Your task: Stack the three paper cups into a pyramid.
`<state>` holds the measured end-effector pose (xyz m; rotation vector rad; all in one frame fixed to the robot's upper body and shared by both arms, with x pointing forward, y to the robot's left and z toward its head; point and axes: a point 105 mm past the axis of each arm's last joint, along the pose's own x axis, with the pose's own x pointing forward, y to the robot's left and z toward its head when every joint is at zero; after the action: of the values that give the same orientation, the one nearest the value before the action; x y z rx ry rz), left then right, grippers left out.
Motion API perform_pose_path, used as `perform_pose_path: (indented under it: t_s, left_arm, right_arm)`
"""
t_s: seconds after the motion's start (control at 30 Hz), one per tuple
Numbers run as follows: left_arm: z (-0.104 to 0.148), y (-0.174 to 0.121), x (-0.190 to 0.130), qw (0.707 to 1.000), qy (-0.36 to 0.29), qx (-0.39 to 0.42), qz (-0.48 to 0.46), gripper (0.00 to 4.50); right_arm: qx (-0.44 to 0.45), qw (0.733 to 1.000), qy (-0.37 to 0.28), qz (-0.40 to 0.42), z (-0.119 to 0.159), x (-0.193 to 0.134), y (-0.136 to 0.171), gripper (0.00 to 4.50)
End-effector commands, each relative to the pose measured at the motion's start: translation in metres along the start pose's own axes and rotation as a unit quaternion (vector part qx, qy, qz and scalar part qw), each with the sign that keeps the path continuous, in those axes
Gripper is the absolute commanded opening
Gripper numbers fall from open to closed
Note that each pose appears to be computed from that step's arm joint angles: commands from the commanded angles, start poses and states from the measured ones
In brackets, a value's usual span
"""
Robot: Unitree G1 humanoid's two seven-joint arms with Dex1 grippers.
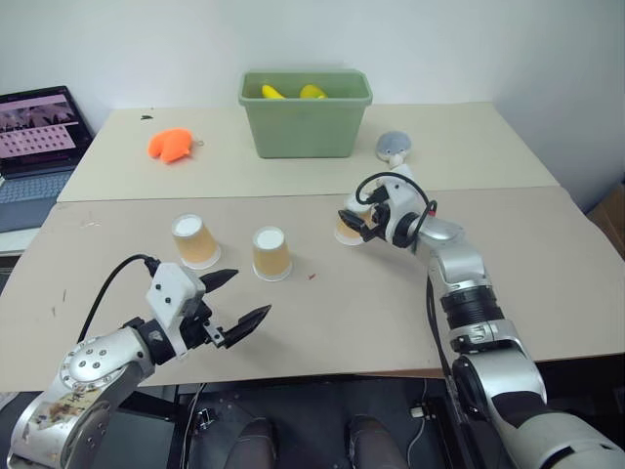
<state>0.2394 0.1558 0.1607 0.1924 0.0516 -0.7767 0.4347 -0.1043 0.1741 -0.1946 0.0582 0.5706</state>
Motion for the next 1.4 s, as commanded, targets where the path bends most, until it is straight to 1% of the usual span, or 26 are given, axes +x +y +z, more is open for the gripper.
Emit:
perform_pose_path:
  t_s: [0.03, 0.1, 0.13, 0.2, 0.23, 0.27, 0.43, 0.57, 0.67, 0.77, 0.9, 1.0, 1.13, 1.27, 1.4]
  left_arm:
    - [0.010, -0.003, -0.002, 1.000, -0.013, 0.020, 0.000, 4.50]
    - [0.010, -0.002, -0.002, 1.000, -0.013, 0.021, -0.001, 4.50]
    - [0.010, -0.003, -0.002, 1.000, -0.013, 0.021, -0.001, 4.50]
    - [0.010, -0.003, -0.002, 1.000, -0.014, 0.022, -0.001, 4.50]
    - [0.010, -0.003, -0.002, 1.000, -0.015, 0.022, 0.000, 4.50]
    - [0.010, -0.002, -0.002, 1.000, -0.015, 0.023, 0.000, 4.50]
    - [0.010, -0.001, -0.003, 0.999, -0.018, 0.033, 0.009, 4.50]
    - [0.011, -0.002, -0.004, 0.999, -0.022, 0.034, 0.015, 4.50]
    - [0.011, -0.002, -0.006, 0.999, -0.023, 0.034, 0.017, 4.50]
    - [0.011, -0.003, -0.006, 0.999, -0.022, 0.034, 0.018, 4.50]
    - [0.012, -0.002, -0.006, 0.999, -0.023, 0.035, 0.019, 4.50]
    - [0.013, -0.001, -0.006, 0.999, -0.024, 0.036, 0.021, 4.50]
    - [0.014, -0.001, -0.006, 0.999, -0.024, 0.038, 0.022, 4.50]
    - [0.015, 0.000, -0.007, 0.999, -0.024, 0.040, 0.024, 4.50]
    - [0.016, 0.000, -0.007, 0.999, -0.024, 0.041, 0.025, 4.50]
  right_arm:
    - [-0.005, 0.999, -0.047, 0.002, 0.027, 0.000, -0.001, 4.44]
    - [-0.004, 0.999, -0.048, 0.005, 0.027, 0.001, 0.000, 3.94]
    - [-0.004, 0.999, -0.048, 0.006, 0.027, 0.001, 0.001, 3.83]
    - [-0.005, 0.999, -0.048, 0.008, 0.028, 0.001, 0.002, 3.05]
    - [-0.005, 0.999, -0.049, 0.009, 0.028, 0.001, 0.002, 2.75]
    - [-0.005, 0.999, -0.050, 0.010, 0.029, 0.001, 0.003, 2.70]
    - [-0.005, 0.999, -0.050, 0.011, 0.030, 0.000, 0.002, 2.70]
    - [-0.007, 0.998, -0.066, 0.017, 0.043, -0.008, -0.005, 2.70]
    - [-0.021, 0.995, -0.078, 0.057, 0.054, -0.020, -0.005, 2.70]
    - [-0.050, 0.989, -0.069, 0.121, 0.054, -0.031, 0.000, 2.70]
    - [-0.072, 0.973, -0.051, 0.211, 0.046, -0.037, 0.024, 2.70]
    - [-0.076, 0.963, -0.039, 0.257, 0.036, -0.035, 0.045, 2.70]
    - [-0.084, 0.951, -0.031, 0.295, 0.025, -0.027, 0.071, 2.70]
    - [-0.087, 0.942, -0.033, 0.323, 0.023, -0.023, 0.091, 2.70]
    - [-0.092, 0.938, -0.031, 0.333, 0.021, -0.019, 0.099, 2.70]
